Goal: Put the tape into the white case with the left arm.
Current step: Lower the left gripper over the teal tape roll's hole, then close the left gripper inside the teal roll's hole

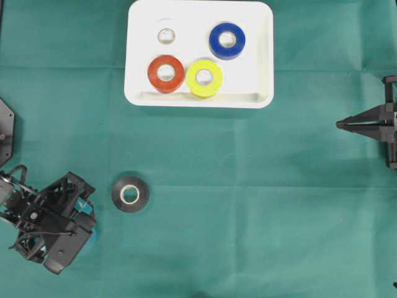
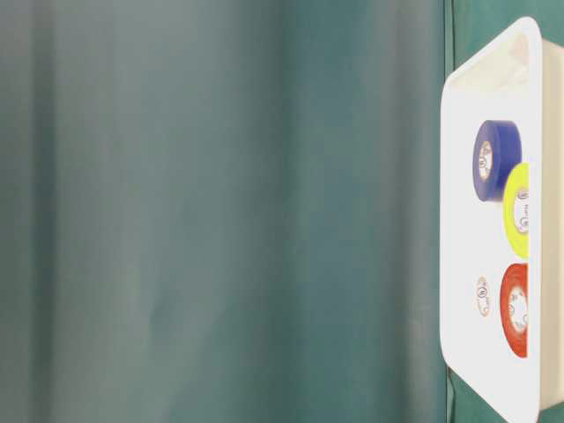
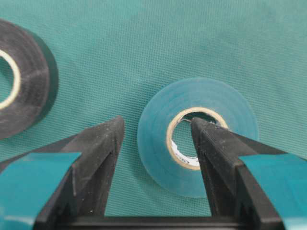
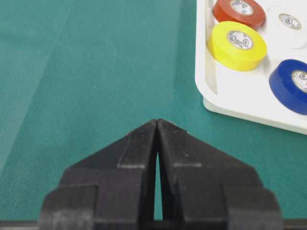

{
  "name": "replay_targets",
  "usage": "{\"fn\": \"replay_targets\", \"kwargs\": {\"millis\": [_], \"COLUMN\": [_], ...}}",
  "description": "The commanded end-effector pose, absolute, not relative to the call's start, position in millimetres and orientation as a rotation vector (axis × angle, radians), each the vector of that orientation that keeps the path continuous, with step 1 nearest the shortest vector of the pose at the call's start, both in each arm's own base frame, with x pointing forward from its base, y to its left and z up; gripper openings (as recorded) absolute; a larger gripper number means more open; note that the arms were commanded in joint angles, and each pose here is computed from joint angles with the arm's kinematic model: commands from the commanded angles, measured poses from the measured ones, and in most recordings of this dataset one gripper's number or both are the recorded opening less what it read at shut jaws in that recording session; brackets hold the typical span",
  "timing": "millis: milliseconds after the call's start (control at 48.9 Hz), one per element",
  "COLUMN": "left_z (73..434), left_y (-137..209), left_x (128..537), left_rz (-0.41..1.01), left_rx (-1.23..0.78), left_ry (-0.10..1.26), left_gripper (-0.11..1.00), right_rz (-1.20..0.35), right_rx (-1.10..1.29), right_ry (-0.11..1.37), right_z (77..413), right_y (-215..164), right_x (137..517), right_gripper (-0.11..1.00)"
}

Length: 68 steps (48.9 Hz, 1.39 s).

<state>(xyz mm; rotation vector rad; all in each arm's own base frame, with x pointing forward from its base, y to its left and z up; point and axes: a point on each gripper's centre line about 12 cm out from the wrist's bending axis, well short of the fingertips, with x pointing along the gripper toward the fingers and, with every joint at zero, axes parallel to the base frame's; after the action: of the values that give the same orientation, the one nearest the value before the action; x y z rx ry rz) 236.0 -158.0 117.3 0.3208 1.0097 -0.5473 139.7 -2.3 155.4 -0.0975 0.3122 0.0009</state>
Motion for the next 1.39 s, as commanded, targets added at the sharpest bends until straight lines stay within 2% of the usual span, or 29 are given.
{"fn": "replay_targets", "kwargs": {"millis": [0,266,655,757,880,1371], "left_z": [118.6,102.5,104.9,107.3,109.2,118.3], "left_y": [-162.5,-162.3,-163.3,-164.4,-164.4,-169.2], "left_x": [240.4,240.0,241.6,243.1,242.1,248.9], "left_rz": [-0.551,-0.546,-0.549,-0.548,-0.545,-0.544], "left_rx": [0.318,0.335,0.336,0.342,0.356,0.341], "left_ry": [1.001,1.054,1.046,1.064,1.113,1.090], "left_gripper": [0.58,0.58,0.58,0.51,0.22,0.22], "right_rz": [-0.002,-0.002,-0.003,-0.003,-0.003,-0.001], "right_rx": [-0.095,-0.097,-0.097,-0.097,-0.095,-0.097], "right_ry": [0.299,0.299,0.299,0.299,0.300,0.300], "right_z": [159.8,159.8,159.8,159.4,159.2,159.2], "right_y": [-2.6,-2.6,-2.8,-2.8,-2.8,-2.6], "right_x": [141.8,141.8,141.8,141.7,141.6,141.6], "right_gripper": [-0.10,-0.10,-0.10,-0.10,-0.10,-0.10]}}
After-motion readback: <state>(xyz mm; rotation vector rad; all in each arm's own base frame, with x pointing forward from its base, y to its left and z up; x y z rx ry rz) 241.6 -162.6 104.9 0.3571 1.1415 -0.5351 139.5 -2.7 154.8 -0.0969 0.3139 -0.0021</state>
